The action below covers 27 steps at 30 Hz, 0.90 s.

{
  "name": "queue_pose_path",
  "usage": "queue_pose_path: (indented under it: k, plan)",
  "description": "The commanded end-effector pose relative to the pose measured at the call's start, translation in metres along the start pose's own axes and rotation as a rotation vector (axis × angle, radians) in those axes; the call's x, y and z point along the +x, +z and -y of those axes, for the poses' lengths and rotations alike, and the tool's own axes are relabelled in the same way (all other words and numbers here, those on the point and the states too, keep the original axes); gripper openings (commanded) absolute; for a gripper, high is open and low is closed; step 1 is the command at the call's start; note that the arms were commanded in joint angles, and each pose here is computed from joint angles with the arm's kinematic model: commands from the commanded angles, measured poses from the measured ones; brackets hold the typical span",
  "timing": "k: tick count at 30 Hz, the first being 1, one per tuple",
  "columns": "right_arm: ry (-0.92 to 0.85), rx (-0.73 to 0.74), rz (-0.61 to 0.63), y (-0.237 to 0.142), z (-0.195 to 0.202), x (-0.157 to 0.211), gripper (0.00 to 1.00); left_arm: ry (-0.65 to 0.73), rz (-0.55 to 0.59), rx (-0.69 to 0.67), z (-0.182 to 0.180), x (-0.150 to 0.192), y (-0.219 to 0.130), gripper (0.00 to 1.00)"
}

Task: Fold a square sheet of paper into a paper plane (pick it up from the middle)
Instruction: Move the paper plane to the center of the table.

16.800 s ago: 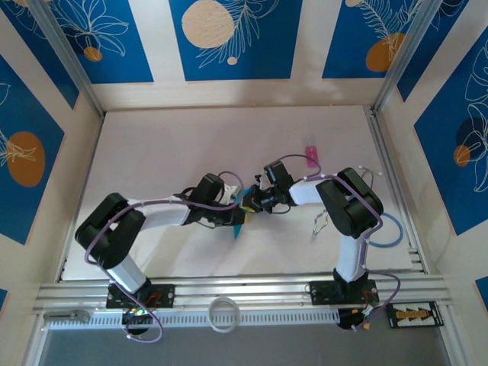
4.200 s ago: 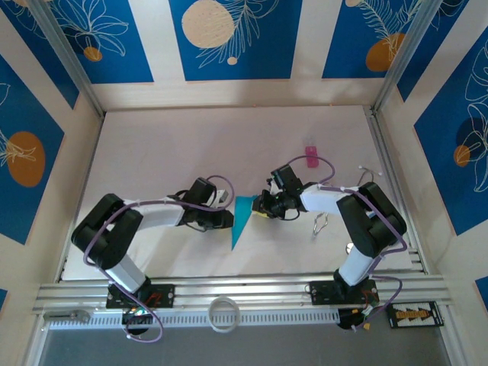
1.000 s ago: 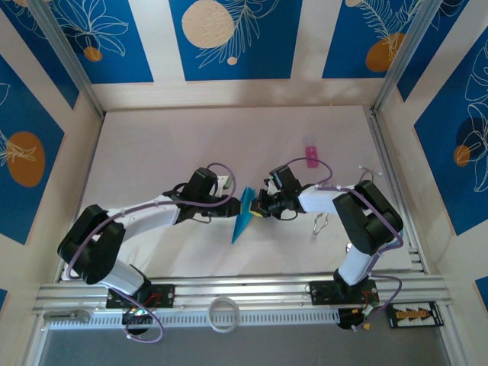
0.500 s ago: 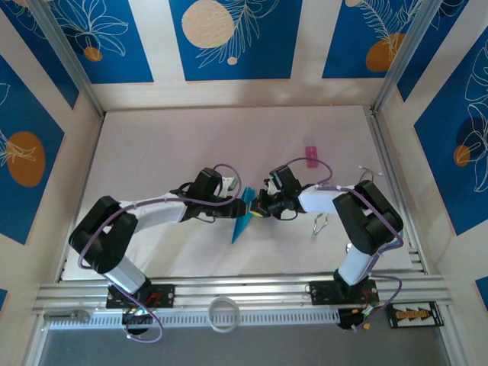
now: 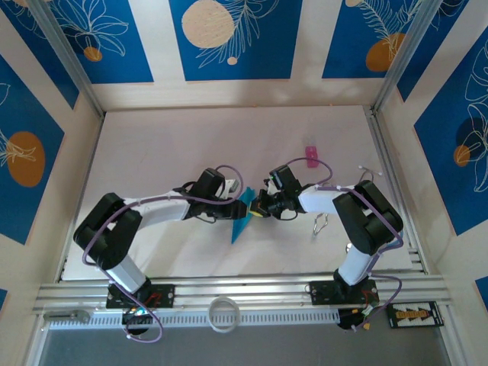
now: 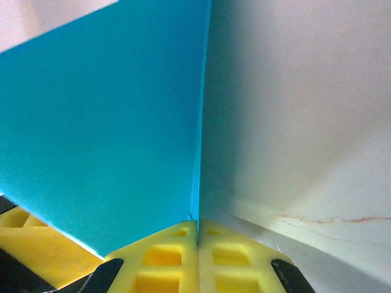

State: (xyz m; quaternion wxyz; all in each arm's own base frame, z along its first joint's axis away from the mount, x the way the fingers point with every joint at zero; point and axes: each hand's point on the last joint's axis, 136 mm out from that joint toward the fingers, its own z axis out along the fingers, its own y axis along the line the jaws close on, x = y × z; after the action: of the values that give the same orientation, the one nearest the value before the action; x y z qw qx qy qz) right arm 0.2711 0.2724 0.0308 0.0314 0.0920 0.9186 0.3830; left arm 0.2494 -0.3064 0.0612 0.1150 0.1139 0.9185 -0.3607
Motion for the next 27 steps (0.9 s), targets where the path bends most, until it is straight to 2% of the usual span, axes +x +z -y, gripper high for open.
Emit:
queue_pose_path:
  k: [1, 17, 27]
  plan:
    - [0.009, -0.006, -0.027, 0.002, 0.001, 0.002, 0.05, 0.002, -0.009, -0.013, 0.002, 0.000, 0.001, 0.47]
    - [0.009, -0.014, -0.029, 0.003, -0.001, 0.002, 0.05, 0.011, -0.070, -0.050, -0.005, 0.016, 0.007, 0.46]
    - [0.009, -0.018, -0.032, 0.002, -0.002, 0.003, 0.05, 0.018, -0.085, -0.072, -0.006, 0.015, 0.015, 0.41]
